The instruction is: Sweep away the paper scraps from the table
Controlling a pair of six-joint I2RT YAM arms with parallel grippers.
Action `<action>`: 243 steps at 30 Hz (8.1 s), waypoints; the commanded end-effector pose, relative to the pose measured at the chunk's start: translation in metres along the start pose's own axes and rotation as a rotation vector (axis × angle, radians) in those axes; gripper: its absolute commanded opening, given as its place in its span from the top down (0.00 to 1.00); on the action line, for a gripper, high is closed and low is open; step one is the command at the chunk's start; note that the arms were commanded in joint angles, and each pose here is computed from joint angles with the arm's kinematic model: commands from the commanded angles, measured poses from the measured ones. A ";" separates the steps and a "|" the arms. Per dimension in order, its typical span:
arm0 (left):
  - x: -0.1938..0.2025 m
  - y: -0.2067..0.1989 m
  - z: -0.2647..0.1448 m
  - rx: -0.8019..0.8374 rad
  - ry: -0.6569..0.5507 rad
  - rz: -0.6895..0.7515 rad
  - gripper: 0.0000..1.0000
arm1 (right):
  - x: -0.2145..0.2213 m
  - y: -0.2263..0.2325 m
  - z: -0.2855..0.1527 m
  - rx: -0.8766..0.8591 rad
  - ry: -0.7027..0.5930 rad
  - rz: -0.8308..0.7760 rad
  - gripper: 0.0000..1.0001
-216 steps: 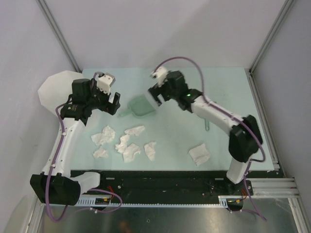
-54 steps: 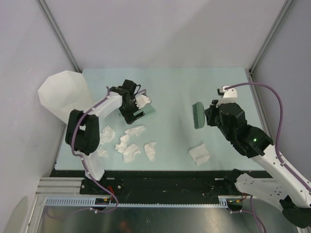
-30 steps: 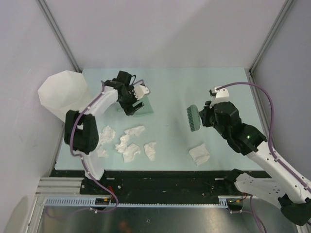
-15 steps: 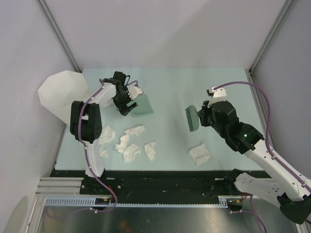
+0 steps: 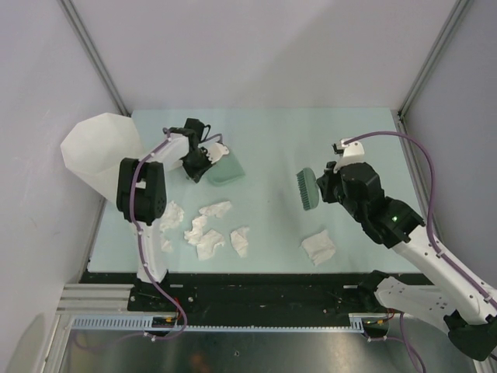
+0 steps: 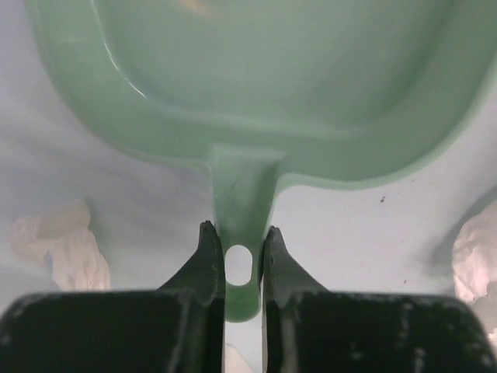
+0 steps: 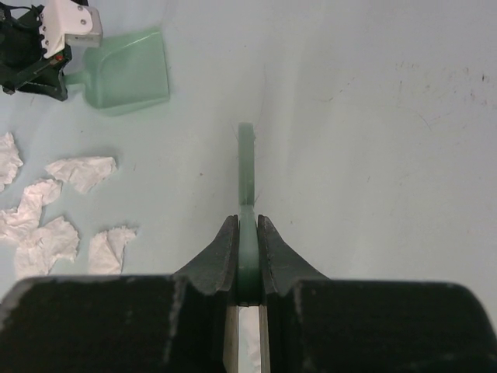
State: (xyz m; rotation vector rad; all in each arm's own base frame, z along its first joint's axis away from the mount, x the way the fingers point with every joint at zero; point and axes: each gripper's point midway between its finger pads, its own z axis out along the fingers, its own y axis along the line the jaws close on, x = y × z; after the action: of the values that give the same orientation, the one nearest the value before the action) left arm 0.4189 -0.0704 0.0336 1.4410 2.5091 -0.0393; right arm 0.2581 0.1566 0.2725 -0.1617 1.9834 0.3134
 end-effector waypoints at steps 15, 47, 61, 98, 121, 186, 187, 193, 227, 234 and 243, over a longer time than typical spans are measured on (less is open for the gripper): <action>-0.053 -0.019 -0.340 -0.506 -0.712 -0.363 1.00 | -0.126 0.114 0.079 -0.420 -0.443 0.443 1.00; 0.029 -0.069 -0.417 -0.798 -0.782 -0.330 1.00 | 0.072 0.236 0.347 -0.158 0.119 0.944 1.00; 0.034 -0.075 -0.421 -0.807 -0.797 -0.336 1.00 | -0.005 0.125 0.190 -0.244 0.010 0.691 1.00; 0.035 -0.066 -0.412 -0.813 -0.755 -0.364 1.00 | 0.052 0.138 0.167 -0.334 0.257 0.277 1.00; 0.034 -0.066 -0.404 -0.794 -0.750 -0.381 1.00 | 0.114 0.254 0.043 -1.139 0.476 -0.227 1.00; 0.027 -0.290 -0.057 0.195 0.108 0.418 1.00 | 0.128 0.007 0.003 0.230 0.440 0.009 1.00; 0.029 -0.290 -0.055 0.194 0.111 0.421 1.00 | 0.134 0.022 0.009 0.183 0.456 0.002 1.00; 0.033 -0.289 -0.037 0.187 0.140 0.424 1.00 | 0.101 0.138 0.020 -0.262 0.363 0.199 1.00; 0.136 -0.194 -0.087 -0.013 0.047 0.055 1.00 | 0.069 0.023 0.049 0.034 0.367 0.059 1.00; 0.146 -0.169 -0.080 -0.050 0.128 0.021 1.00 | 0.077 0.021 0.084 0.124 0.354 -0.104 1.00; 0.123 -0.152 -0.062 -0.050 0.146 0.045 1.00 | 0.105 0.132 0.111 -0.159 0.436 -0.069 1.00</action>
State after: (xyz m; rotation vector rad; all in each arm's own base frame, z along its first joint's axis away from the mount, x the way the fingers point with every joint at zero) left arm 0.1852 -0.0249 0.0414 1.5202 2.6770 0.0746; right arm 0.2920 0.2543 0.1518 -0.3463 2.3730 0.1833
